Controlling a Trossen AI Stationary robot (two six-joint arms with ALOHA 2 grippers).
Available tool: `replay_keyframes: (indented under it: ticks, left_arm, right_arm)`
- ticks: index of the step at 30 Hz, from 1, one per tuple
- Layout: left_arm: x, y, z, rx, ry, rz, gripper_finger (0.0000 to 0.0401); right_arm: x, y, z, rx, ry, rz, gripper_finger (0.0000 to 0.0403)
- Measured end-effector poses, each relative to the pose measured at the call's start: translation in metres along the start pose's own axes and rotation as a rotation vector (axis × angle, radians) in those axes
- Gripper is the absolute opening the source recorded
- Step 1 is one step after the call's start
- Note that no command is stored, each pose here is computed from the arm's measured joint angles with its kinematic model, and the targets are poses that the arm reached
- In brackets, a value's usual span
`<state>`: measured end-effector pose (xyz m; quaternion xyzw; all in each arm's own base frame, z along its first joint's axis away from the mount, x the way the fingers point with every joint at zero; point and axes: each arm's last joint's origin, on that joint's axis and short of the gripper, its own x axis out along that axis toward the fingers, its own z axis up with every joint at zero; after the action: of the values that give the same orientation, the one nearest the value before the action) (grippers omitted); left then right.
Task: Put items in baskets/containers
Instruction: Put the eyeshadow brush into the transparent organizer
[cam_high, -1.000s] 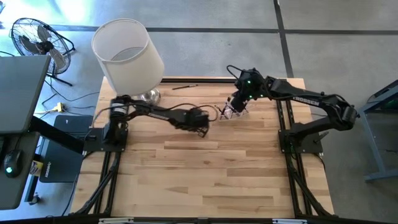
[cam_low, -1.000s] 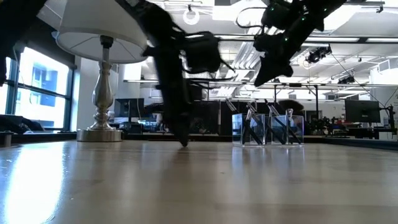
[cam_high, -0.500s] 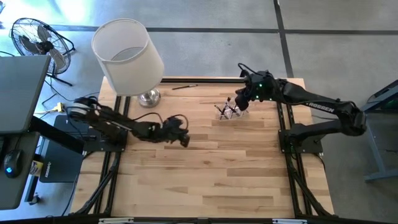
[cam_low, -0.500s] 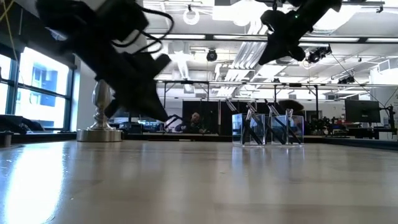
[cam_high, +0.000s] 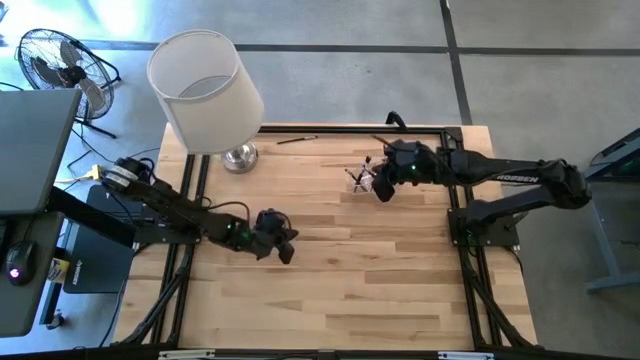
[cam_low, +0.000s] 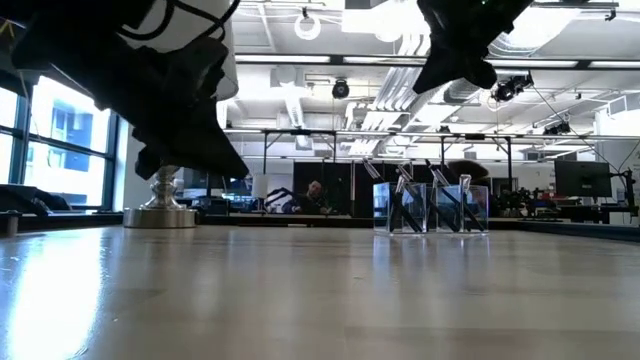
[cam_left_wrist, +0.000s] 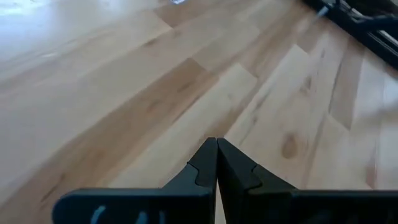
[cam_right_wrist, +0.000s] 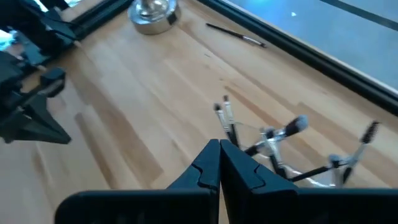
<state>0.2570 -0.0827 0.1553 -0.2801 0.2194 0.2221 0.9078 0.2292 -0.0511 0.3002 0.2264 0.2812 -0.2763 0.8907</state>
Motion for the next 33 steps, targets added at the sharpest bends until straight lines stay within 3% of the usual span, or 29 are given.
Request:
replay_keyframes:
  ticks: [4,10,15,21,27,33]
  left_arm:
    - [-0.004,0.0,-0.009,-0.005,0.0,-0.052,0.0001]
    - [-0.02,0.027,-0.028,-0.085,-0.052,-0.213,0.0001]
    - [-0.034,0.048,-0.035,-0.087,-0.088,-0.337,0.0001]
    - [-0.036,0.056,-0.041,0.004,-0.041,-0.36,0.0001]
    - [-0.036,0.056,-0.042,-0.063,0.012,-0.387,0.0001]
    - [-0.036,0.056,-0.042,-0.064,0.014,-0.392,0.0001]
  right_arm:
    - [-0.003,0.013,-0.003,0.023,-0.023,0.043,0.0]
    - [0.009,0.033,-0.005,0.036,-0.067,0.114,0.0]
    - [0.046,0.051,-0.008,0.051,-0.051,0.207,0.0]
    - [0.093,0.072,-0.006,0.077,-0.108,0.293,0.0]
    - [0.135,0.095,0.023,-0.048,-0.032,0.278,0.0]
    - [0.176,0.094,0.068,-0.154,0.043,0.136,0.0]
